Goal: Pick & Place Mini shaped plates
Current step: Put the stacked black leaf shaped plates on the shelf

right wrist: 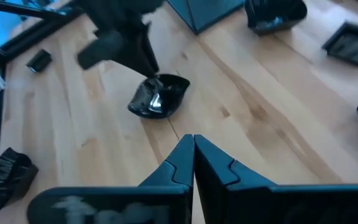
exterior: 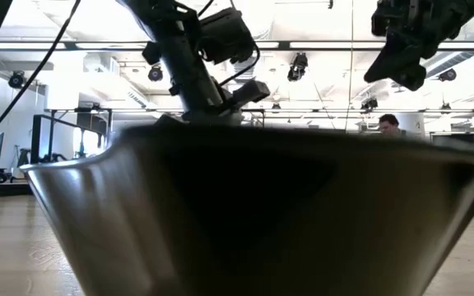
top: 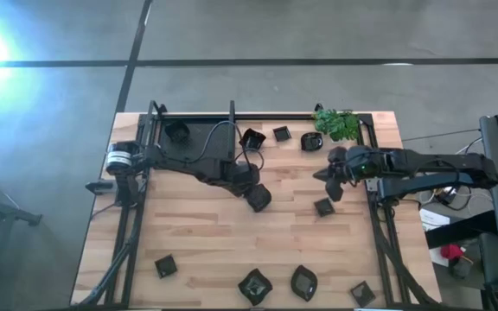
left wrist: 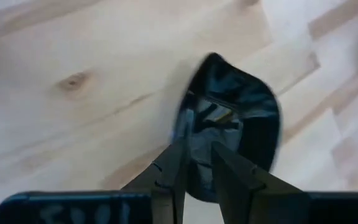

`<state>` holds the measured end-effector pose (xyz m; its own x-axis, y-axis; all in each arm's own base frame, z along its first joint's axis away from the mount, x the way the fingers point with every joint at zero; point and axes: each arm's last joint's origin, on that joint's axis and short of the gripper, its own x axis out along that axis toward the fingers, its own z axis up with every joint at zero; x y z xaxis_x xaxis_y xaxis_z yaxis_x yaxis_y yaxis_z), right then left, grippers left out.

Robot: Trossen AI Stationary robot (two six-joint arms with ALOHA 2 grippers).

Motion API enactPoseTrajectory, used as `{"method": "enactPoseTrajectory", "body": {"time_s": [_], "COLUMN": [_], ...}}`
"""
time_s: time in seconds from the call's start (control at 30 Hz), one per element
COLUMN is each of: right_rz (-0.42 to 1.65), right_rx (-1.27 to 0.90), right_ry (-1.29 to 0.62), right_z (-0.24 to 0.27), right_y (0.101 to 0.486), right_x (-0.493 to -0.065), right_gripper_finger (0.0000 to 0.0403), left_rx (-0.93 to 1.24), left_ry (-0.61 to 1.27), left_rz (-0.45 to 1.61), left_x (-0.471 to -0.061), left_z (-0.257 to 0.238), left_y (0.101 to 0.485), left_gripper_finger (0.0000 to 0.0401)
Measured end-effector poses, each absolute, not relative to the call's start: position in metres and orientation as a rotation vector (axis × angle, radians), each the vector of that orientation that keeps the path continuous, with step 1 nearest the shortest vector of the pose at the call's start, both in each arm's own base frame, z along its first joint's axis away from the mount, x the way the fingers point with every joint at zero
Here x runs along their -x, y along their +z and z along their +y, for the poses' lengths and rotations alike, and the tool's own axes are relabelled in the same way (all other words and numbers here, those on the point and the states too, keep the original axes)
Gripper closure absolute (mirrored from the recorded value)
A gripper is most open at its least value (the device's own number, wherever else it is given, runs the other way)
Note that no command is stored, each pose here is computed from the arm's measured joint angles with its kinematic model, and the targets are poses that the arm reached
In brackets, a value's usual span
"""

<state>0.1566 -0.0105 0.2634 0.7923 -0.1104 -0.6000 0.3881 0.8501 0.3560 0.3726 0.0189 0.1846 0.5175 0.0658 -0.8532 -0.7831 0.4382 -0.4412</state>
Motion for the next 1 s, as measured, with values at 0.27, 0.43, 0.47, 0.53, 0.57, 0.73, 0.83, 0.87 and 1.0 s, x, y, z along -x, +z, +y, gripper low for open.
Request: {"method": "enactPoseTrajectory", "body": {"time_s": [0.27,0.43,0.47,0.53,0.57,0.73,0.83,0.87,1.0], "right_rz": [0.517,0.460,0.449,0.428,0.418,0.377,0.357,0.352,0.338], "right_rx": [-0.484,-0.461,-0.457,-0.457,-0.457,-0.456,-0.432,-0.414,-0.387], "right_ry": [-0.233,-0.209,-0.205,-0.198,-0.196,-0.180,-0.160,-0.154,-0.147], "right_z": [-0.009,-0.008,-0.008,-0.008,-0.008,-0.007,-0.007,-0.007,-0.006], "right_y": [0.275,0.282,0.284,0.286,0.287,0.291,0.294,0.294,0.296], "right_x": [-0.141,-0.130,-0.128,-0.124,-0.122,-0.114,-0.109,-0.108,-0.105], "right_gripper_finger": [0.0394,0.0394,0.0394,0.0394,0.0394,0.0394,0.0394,0.0394,0.0394], "left_rx": [0.982,0.973,0.966,0.957,0.965,0.986,0.983,0.982,0.972], "left_ry": [0.658,0.676,0.686,0.715,0.721,0.659,0.650,0.650,0.648], "left_rz": [0.856,0.877,0.875,0.862,0.859,0.819,0.820,0.823,0.827], "left_x": [-0.372,-0.369,-0.369,-0.368,-0.367,-0.372,-0.372,-0.372,-0.372], "left_z": [0.021,0.021,0.021,0.022,0.023,0.021,0.020,0.020,0.020], "left_y": [0.184,0.176,0.175,0.173,0.173,0.174,0.174,0.173,0.172], "left_gripper_finger": [0.0325,0.0325,0.0325,0.0325,0.0325,0.0325,0.0325,0.0325,0.0325]}}
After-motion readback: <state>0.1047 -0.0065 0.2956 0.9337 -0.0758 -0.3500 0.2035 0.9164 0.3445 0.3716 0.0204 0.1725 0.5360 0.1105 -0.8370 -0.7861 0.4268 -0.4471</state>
